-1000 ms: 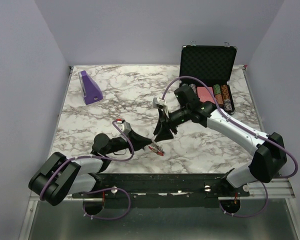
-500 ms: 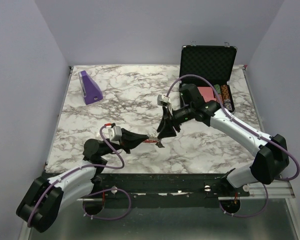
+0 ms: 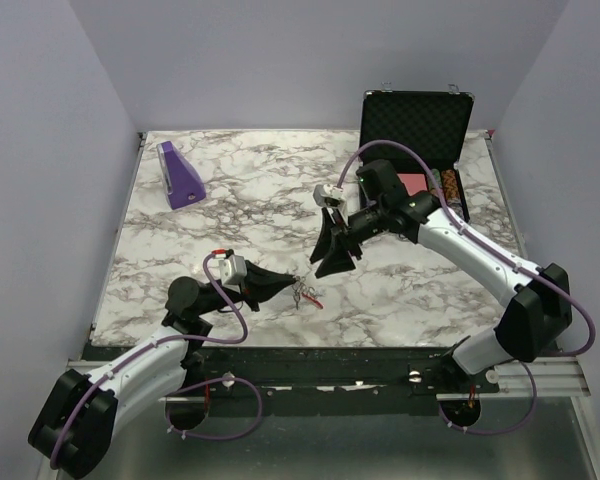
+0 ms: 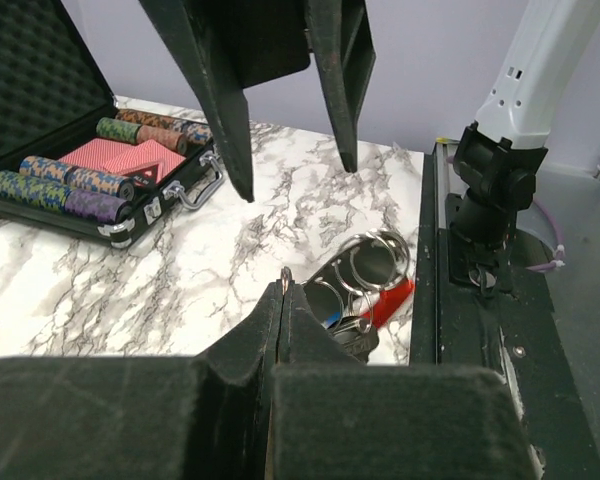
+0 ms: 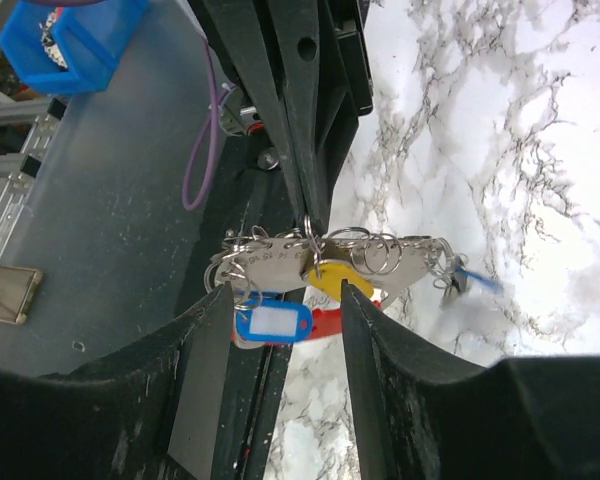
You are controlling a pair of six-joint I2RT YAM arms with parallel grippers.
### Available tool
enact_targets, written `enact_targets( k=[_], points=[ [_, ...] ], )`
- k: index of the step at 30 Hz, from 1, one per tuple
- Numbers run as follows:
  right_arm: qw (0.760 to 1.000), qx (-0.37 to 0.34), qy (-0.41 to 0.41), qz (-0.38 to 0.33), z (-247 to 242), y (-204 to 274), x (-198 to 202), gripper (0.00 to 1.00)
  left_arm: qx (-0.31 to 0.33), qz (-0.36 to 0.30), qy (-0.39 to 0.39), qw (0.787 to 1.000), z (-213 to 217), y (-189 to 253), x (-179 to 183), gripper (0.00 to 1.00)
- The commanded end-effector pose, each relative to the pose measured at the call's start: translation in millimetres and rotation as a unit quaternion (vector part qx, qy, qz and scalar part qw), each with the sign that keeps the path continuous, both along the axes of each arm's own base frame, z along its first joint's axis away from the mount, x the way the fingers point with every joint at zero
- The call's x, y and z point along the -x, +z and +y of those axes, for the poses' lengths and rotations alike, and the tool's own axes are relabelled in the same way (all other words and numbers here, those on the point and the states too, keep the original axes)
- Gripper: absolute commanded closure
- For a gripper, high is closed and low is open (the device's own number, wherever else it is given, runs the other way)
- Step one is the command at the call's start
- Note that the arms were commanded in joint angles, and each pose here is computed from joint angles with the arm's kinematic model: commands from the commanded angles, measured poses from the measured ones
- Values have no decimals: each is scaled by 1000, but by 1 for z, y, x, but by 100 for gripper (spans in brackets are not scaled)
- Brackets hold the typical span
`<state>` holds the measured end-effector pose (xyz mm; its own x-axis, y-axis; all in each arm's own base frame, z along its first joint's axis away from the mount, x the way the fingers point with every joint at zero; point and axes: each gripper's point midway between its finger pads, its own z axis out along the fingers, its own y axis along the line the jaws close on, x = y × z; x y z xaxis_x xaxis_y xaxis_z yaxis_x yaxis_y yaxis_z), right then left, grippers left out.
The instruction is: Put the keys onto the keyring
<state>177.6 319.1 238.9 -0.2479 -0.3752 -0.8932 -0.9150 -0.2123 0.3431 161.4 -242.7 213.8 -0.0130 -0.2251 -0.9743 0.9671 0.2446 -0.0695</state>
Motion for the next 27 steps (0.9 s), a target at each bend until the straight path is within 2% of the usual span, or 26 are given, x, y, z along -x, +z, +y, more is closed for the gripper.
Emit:
enact_targets(
  k=[1,6,15,27],
  points=[
    [999,1,37,20,1,-7,1,44,0,-21,-14,1000,-1,6,4,100],
    [997,29,61,34,5,-29,8,46,0,-23,-21,1000,-2,7,6,100],
    [996,33,71,37,14,-33,18,46,1,-25,-21,999,-2,9,6,100],
    [998,42,29,21,25,-33,4,52,4,-27,-23,999,-2,11,7,100]
  ],
)
